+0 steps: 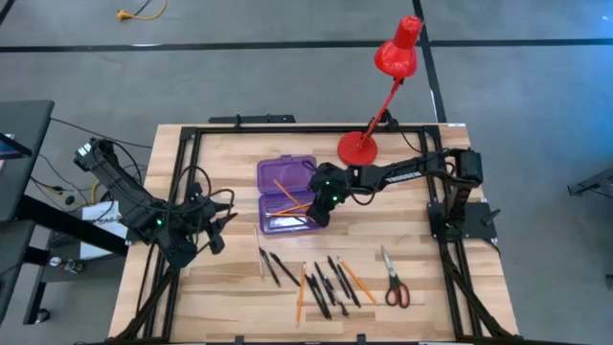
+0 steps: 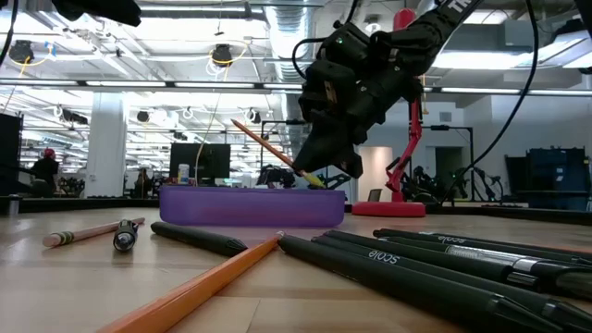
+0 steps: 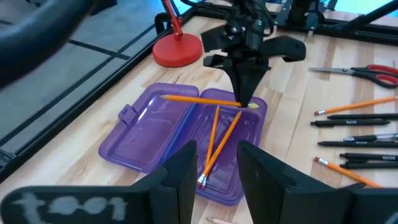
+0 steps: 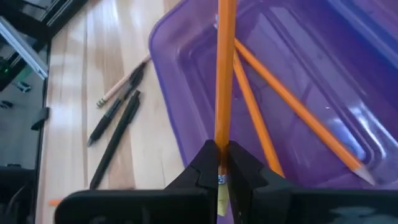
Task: Pick & place school supplies into a supply box
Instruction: Put the orange pencil into the purple supply box
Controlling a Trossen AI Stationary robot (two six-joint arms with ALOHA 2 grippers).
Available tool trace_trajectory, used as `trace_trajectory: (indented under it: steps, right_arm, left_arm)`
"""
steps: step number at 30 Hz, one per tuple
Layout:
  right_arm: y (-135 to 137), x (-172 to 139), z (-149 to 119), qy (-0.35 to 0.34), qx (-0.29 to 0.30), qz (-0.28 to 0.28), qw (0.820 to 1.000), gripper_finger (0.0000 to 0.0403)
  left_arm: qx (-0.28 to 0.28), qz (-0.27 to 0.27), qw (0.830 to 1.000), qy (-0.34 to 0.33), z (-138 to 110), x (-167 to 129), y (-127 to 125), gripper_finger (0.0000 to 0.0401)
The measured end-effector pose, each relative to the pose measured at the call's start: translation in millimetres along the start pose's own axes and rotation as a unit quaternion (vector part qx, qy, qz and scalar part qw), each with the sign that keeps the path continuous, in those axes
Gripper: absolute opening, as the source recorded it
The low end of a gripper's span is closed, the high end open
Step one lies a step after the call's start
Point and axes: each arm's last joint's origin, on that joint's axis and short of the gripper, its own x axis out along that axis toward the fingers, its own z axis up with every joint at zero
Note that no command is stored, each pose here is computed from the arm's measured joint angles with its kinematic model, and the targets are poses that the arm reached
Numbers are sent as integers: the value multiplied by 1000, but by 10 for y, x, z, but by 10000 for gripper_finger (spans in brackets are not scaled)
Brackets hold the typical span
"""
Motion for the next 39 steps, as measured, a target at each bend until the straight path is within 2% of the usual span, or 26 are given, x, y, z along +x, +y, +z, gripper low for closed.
trace_trajectory:
  steps: [7,19,26,32,39]
  right_arm:
    - [53,-27,35,29,-34,-46,998,0]
    - [113,-66,109,39,-77,-84,993,0]
    - [125,-72,113,44,-84,-87,992,0]
    - [211,-35,75,45,-118,-95,987,0]
    - [255,-14,55,37,-132,-132,982,0]
  left_arm:
    - [-4,4,1000,-5,3,0,2,102]
    - [-12,11,1000,-15,9,1,6,103]
    - [-13,14,1000,-20,11,0,8,103]
    - [-13,17,999,-24,14,0,10,103]
    - [-13,18,999,-25,14,0,10,103]
